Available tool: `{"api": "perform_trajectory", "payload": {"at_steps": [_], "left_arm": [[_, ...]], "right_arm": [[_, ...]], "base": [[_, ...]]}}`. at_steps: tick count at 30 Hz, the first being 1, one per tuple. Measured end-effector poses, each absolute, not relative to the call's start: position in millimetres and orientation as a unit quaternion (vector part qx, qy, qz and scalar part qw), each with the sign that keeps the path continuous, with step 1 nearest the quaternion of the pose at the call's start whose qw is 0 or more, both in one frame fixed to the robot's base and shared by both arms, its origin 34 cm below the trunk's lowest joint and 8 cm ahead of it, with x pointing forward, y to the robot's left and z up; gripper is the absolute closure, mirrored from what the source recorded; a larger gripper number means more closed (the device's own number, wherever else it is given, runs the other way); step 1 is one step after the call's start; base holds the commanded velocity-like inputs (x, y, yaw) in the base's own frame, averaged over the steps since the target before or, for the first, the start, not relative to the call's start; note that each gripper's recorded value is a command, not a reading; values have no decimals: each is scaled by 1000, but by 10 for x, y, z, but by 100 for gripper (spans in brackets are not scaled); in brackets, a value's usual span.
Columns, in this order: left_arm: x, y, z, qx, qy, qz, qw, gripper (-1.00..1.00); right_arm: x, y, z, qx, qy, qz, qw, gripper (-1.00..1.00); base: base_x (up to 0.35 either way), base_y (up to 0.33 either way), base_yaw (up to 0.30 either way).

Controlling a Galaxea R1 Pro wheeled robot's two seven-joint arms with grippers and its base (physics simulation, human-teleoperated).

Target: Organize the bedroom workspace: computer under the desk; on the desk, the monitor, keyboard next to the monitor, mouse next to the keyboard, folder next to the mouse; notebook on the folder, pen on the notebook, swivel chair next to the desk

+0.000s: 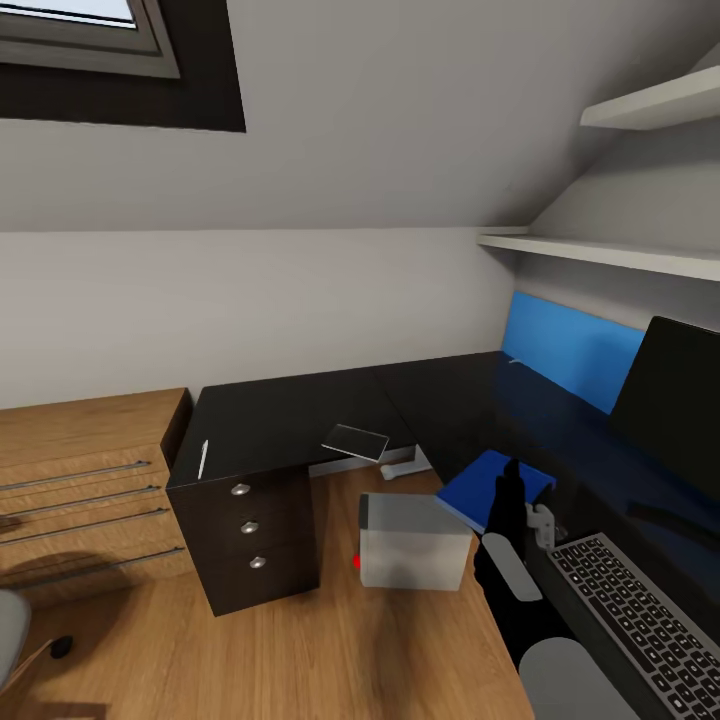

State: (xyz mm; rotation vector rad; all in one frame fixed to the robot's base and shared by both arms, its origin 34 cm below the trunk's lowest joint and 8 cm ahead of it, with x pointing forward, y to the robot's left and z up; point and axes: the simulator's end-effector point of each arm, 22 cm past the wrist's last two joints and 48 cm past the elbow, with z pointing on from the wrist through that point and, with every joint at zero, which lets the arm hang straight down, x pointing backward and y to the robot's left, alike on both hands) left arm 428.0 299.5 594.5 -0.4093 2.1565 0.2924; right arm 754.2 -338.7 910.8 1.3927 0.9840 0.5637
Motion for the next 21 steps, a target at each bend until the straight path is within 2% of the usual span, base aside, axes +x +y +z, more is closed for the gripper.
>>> {"api": "perform_trajectory", "payload": {"at_steps": [8,16,21], "left_arm": [[4280,2992,5943,-165,871,118,447,-100],[4293,2989,5956,-165,871,117,448,-100],[4302,2990,5963,-165,870,117,449,-100]], "right_arm": [[7590,-3324,9351,577,415,267,650,-100],[7647,-3082,9443,552,431,284,654,-100],[7727,-2479,9481,499,482,312,649,-100]], "base": [[0,0,22],[0,0,210],[0,0,238]]}}
